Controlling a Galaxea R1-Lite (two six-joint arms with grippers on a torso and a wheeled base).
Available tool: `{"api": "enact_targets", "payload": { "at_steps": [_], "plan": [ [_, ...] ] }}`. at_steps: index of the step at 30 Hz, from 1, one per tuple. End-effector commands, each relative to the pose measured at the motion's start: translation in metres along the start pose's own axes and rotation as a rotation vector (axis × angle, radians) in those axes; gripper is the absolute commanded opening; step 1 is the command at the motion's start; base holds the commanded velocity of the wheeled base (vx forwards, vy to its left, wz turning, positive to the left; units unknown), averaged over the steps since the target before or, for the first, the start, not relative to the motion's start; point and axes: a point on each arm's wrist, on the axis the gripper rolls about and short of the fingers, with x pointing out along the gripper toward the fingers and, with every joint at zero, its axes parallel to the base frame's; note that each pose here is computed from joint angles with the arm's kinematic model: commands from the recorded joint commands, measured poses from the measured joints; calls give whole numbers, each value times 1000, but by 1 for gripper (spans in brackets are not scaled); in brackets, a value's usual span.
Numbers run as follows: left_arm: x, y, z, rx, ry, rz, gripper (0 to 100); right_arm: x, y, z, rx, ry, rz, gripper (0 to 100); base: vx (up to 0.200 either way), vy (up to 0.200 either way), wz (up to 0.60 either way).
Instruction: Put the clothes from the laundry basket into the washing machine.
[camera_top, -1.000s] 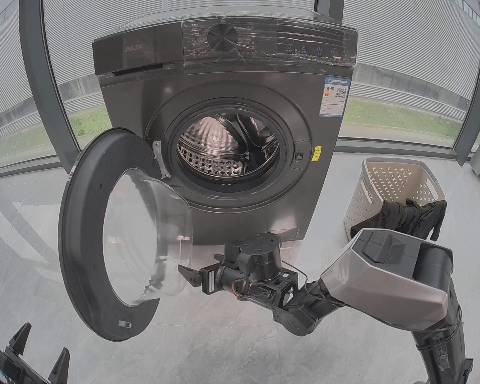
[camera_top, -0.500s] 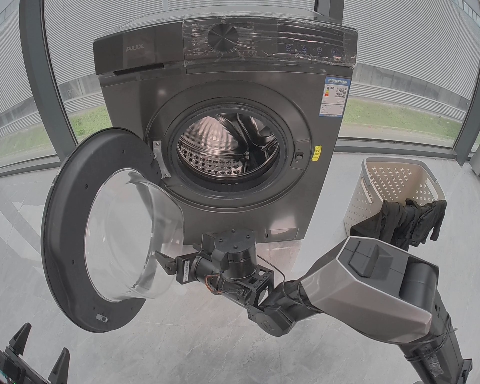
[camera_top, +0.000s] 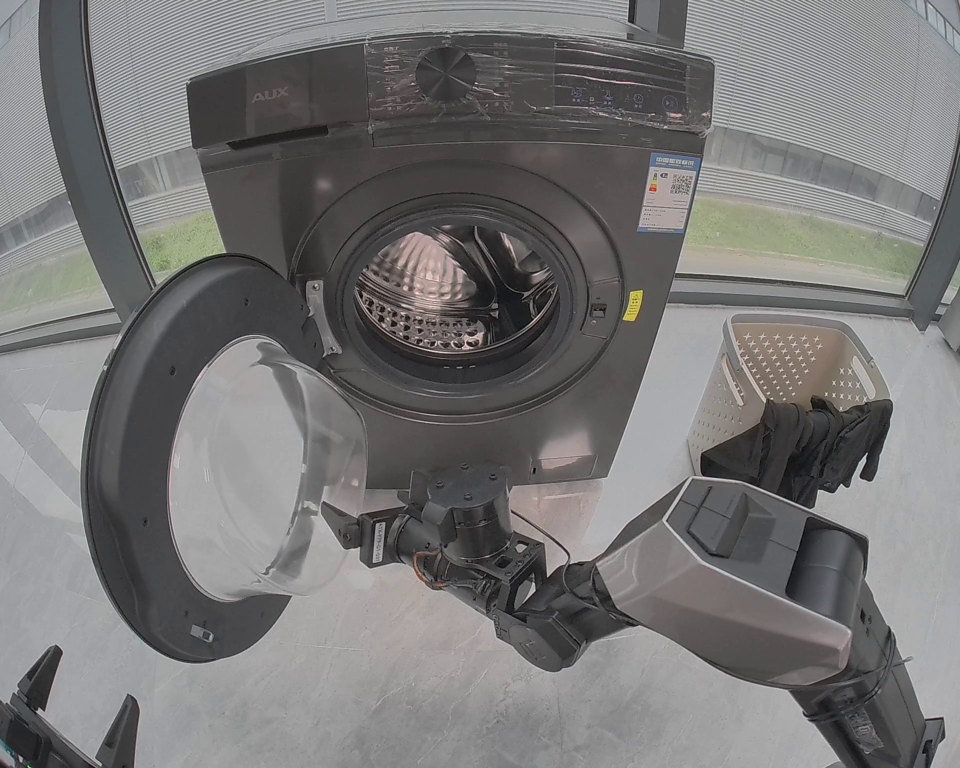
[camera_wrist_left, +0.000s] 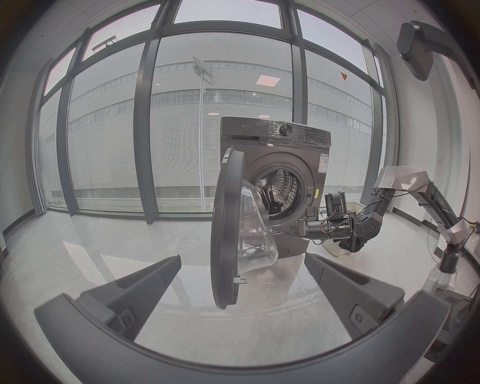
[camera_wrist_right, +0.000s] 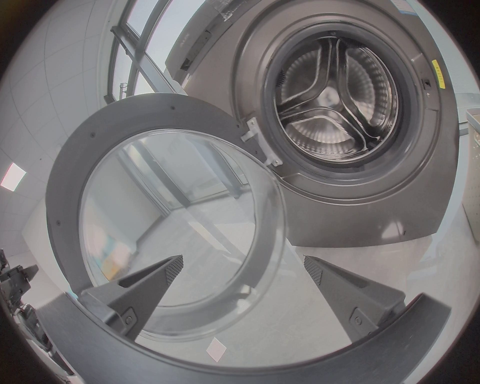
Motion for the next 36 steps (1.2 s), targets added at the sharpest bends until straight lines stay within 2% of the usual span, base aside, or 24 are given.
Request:
{"api": "enact_targets", "payload": {
  "at_steps": [1, 4, 9, 18, 22, 25, 26, 29, 30, 32, 33, 36],
  "plan": [
    [0, 0, -5, -4, 3, 3, 100, -1, -6, -3, -2, 24, -27, 100, 0, 0, 0],
    [0, 0, -5, -4, 1, 3, 100, 1, -10, -5, -2, 34, -43, 100, 0, 0, 0],
    [0, 0, -5, -1, 1, 1, 100, 4, -8, -11, -7, 49, -39, 100, 0, 0, 0],
    [0, 0, -5, -1, 1, 1, 100, 16, 2, -10, -4, 3, -10, 100, 0, 0, 0],
    [0, 0, -5, -4, 1, 1, 100, 19, 1, -12, -4, -6, -24, 100, 0, 0, 0],
    [0, 0, -5, -4, 1, 1, 100, 16, -2, -5, -4, -17, -33, 100, 0, 0, 0],
    [0, 0, -5, -4, 1, 1, 100, 13, -2, 1, -5, -22, -38, 100, 0, 0, 0],
    [0, 0, -5, -5, 1, 1, 100, -10, 2, 37, -1, -56, -41, 100, 0, 0, 0],
    [0, 0, -5, -7, 1, 3, 100, -29, -4, 55, -2, -63, -65, 100, 0, 0, 0],
    [0, 0, -5, -7, 1, 3, 100, -57, -15, 77, -16, -77, -99, 100, 0, 0, 0],
    [0, 0, -5, -7, 1, 1, 100, -60, -16, 78, -19, -76, -103, 100, 0, 0, 0],
    [0, 0, -5, -4, 1, 3, 100, -130, -45, 110, -91, -112, -199, 100, 0, 0, 0]
  ]
}}
